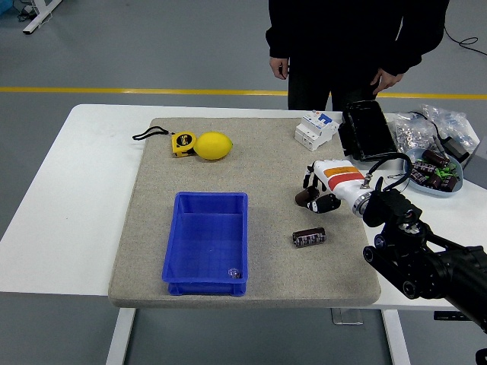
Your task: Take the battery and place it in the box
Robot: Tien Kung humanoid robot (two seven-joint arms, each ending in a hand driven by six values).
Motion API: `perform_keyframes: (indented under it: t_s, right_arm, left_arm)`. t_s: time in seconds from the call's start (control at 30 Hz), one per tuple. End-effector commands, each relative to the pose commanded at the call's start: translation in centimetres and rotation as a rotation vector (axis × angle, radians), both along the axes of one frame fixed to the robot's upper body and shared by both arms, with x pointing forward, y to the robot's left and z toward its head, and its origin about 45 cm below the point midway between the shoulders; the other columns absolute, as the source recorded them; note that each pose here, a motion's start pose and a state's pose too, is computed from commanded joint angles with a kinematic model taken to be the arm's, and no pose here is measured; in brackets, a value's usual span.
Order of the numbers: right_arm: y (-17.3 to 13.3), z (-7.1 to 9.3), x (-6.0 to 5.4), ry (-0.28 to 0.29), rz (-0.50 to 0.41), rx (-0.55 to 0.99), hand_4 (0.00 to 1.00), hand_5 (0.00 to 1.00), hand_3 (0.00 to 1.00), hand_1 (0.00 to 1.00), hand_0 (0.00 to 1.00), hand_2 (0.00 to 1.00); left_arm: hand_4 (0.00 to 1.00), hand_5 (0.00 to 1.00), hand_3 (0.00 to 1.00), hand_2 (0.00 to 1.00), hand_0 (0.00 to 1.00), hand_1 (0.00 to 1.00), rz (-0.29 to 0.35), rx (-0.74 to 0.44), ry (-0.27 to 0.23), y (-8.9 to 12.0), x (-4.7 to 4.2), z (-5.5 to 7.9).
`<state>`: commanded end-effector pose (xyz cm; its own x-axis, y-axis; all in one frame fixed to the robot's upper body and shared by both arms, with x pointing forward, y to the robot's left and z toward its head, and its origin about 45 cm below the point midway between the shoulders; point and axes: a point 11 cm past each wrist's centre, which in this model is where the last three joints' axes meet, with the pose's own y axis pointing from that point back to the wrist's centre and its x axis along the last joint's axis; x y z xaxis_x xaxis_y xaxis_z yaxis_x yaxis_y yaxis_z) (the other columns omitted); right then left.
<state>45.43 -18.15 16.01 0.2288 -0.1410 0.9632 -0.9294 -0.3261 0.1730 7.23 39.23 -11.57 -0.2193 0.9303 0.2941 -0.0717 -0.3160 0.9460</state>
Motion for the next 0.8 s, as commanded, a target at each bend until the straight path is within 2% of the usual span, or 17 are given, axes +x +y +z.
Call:
perform_keyframes:
  t_s: [0.27, 0.8]
  right_arm:
    - [0.01, 0.20, 0.09, -0.010, 0.001, 0.001, 0.924, 0.134, 0.458, 0.324, 0.147, 0.404]
    - [-0.03, 0.39, 0.20, -0.018, -0.001, 0.006, 0.951, 0.109, 0.463, 0.321, 0.131, 0.399]
  left_arm:
    - [0.699, 0.616, 0.628, 0.729, 0.755, 0.703, -0.001, -0.001, -0.004, -0.02, 0.26, 0.04]
    - [0.700, 0.618, 0.628, 0.727, 0.755, 0.703, -0.001, -0.001, -0.012, -0.08, 0.66, 0.09]
